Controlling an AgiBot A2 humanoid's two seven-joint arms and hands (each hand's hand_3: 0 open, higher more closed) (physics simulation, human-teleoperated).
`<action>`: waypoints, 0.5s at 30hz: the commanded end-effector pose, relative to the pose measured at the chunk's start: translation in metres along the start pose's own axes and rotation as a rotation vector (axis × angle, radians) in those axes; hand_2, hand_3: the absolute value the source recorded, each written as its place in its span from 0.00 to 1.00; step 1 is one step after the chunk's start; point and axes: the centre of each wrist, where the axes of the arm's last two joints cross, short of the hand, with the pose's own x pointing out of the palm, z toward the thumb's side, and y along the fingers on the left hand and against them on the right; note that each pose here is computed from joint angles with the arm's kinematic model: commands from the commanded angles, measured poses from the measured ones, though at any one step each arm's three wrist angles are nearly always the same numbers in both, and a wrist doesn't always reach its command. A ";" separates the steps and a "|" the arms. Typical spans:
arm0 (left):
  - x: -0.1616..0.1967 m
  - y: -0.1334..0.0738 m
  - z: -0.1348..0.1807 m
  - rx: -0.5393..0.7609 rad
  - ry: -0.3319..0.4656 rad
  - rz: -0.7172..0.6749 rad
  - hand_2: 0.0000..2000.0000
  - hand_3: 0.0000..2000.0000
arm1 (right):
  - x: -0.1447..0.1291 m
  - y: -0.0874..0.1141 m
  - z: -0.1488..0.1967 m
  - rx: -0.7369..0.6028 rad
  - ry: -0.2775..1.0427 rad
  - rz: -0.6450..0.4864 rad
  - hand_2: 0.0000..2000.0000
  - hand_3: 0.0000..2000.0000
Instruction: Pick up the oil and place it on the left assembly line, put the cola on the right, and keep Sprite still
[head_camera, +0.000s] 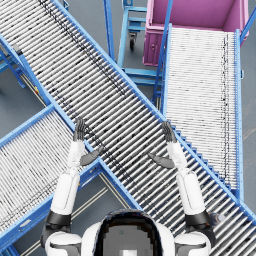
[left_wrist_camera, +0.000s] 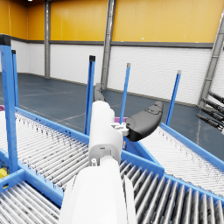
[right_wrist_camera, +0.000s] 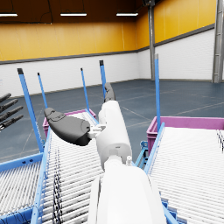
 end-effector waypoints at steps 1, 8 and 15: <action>0.000 0.000 0.000 0.000 0.000 0.000 0.00 0.00 | 0.000 0.000 0.000 0.000 0.000 0.000 0.00 0.00; 0.000 0.000 0.000 0.000 0.000 0.000 0.00 0.00 | 0.000 0.000 0.000 0.000 0.000 0.000 0.00 0.00; 0.000 0.000 0.000 0.000 0.000 0.000 0.00 0.00 | 0.000 0.000 0.000 0.000 0.000 0.000 0.00 0.00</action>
